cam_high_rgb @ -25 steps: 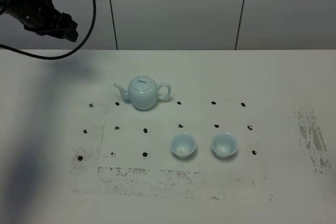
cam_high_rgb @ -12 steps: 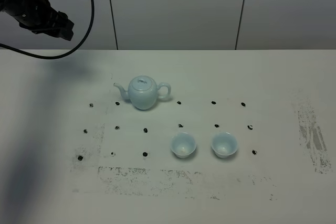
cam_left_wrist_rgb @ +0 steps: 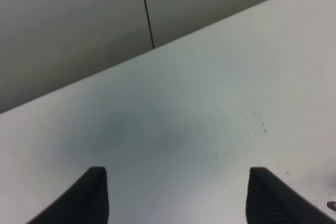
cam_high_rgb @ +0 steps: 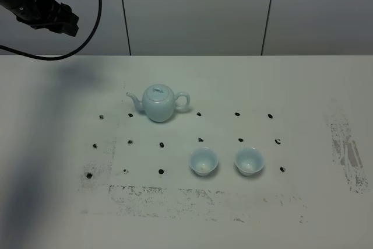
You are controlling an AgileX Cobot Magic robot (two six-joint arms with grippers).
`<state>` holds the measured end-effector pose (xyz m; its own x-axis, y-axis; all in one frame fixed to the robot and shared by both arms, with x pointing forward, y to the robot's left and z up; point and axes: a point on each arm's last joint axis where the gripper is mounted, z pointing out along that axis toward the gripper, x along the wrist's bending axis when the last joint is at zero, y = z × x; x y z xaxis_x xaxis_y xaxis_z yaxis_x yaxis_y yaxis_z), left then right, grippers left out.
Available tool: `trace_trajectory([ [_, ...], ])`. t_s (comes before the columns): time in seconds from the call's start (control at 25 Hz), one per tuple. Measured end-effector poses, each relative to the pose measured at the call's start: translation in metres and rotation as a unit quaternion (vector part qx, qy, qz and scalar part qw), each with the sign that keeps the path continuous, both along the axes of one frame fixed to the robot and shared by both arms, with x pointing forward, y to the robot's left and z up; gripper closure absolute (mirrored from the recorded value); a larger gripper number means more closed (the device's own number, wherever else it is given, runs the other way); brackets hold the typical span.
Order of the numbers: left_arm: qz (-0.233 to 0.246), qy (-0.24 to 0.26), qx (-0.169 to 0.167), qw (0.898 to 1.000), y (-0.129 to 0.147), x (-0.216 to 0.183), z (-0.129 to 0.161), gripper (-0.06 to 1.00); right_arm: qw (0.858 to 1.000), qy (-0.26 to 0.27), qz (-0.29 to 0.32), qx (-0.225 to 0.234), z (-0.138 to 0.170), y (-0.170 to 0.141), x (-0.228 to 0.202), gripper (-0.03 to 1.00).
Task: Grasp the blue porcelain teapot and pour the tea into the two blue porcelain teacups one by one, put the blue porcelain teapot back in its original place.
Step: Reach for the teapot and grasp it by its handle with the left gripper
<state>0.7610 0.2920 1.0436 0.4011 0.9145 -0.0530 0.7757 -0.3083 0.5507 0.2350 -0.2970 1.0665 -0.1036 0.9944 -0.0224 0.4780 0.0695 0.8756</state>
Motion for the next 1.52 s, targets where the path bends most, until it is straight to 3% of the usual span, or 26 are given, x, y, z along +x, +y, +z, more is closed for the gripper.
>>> trace_trajectory([
  [0.12, 0.000, 0.000, 0.000, 1.000, 0.0001, -0.0001, 0.0004, 0.37, 1.000, -0.020, 0.002, 0.003, -0.0051, -0.0002, -0.0074, 0.71],
  [0.6, 0.001, -0.004, 0.001, 1.000, 0.0002, -0.0006, 0.0030, 0.37, 0.999, -0.006, -0.036, 0.019, -0.0110, -0.0047, -0.0073, 0.71],
  [1.52, -0.003, 0.001, 0.001, 1.000, -0.0002, -0.0041, 0.0081, 0.37, 1.000, -0.001, -0.028, 0.013, -0.0124, -0.0037, -0.0073, 0.73],
])
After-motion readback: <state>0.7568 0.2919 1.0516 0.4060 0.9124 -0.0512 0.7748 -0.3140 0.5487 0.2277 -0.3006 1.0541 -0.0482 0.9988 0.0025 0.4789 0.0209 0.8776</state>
